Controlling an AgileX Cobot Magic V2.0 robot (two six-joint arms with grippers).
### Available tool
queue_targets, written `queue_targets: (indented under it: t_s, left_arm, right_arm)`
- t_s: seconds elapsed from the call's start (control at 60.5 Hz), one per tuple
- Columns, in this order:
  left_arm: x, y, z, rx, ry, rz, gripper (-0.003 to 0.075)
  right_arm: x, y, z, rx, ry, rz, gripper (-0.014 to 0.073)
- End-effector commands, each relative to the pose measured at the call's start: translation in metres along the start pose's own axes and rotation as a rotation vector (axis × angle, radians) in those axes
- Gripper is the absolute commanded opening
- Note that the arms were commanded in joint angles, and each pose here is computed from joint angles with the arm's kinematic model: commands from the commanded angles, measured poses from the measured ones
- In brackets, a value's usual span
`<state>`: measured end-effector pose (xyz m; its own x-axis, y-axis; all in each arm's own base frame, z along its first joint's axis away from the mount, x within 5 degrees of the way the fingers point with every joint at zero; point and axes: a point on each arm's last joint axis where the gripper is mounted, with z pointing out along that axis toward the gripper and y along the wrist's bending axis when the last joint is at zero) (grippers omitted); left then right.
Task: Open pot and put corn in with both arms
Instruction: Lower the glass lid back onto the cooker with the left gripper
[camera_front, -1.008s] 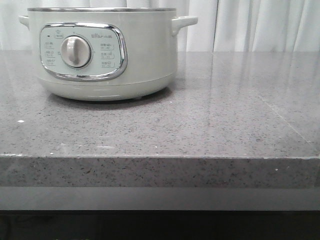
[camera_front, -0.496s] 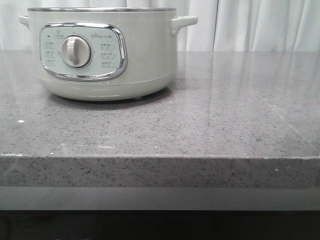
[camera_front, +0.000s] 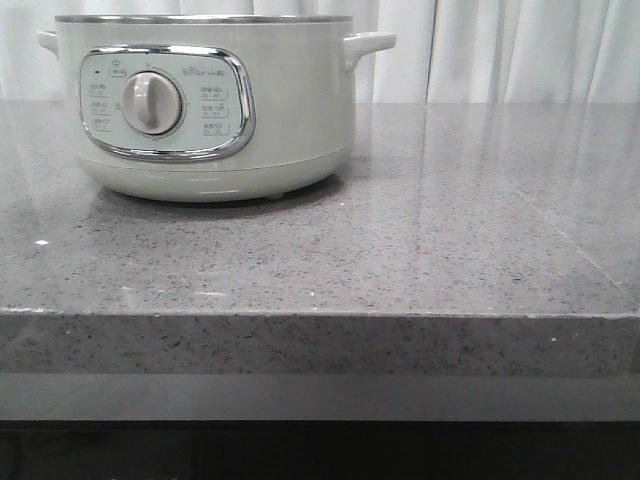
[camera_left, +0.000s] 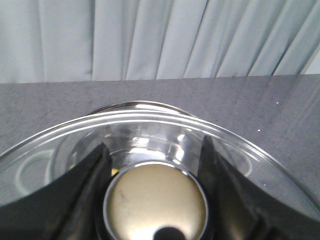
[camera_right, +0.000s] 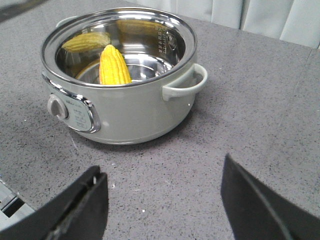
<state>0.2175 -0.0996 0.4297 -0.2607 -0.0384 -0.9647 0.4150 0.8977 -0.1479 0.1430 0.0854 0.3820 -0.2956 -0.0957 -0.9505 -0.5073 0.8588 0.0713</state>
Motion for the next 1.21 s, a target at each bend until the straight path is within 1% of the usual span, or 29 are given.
queue_targets:
  t_s: [0.0, 0.116, 0.314, 0.463, 0.545, 0.958, 1.19]
  left_arm:
    - [-0.034, -0.011, 0.003, 0.034, -0.261, 0.021, 0.0260]
    - [-0.036, -0.017, 0.028, 0.047, -0.293, 0.056, 0.0260]
    - [-0.038, -0.020, 0.066, 0.039, -0.286, 0.152, 0.0260]
    - [-0.037, -0.020, 0.089, 0.032, -0.266, 0.188, 0.0260]
    - [-0.035, -0.020, 0.101, 0.032, -0.253, 0.184, 0.0260]
    - [-0.029, -0.019, 0.135, 0.031, -0.249, 0.186, 0.0260]
    - [-0.020, -0.012, 0.148, 0.013, -0.218, 0.179, 0.0260]
  right_arm:
    - [-0.016, -0.001, -0.006, 0.010, -0.113, -0.008, 0.0496]
    - [-0.016, -0.001, -0.006, 0.010, -0.113, -0.008, 0.0496]
    - [-0.016, -0.001, -0.006, 0.010, -0.113, -0.008, 0.0496]
    - [-0.016, -0.001, -0.006, 0.010, -0.113, -0.008, 0.0496]
    - [-0.016, -0.001, -0.006, 0.010, -0.113, -0.008, 0.0496]
    - [-0.016, -0.001, -0.006, 0.010, -0.113, -0.008, 0.0496]
    - [-0.016, -0.001, -0.006, 0.010, -0.113, -0.008, 0.0496]
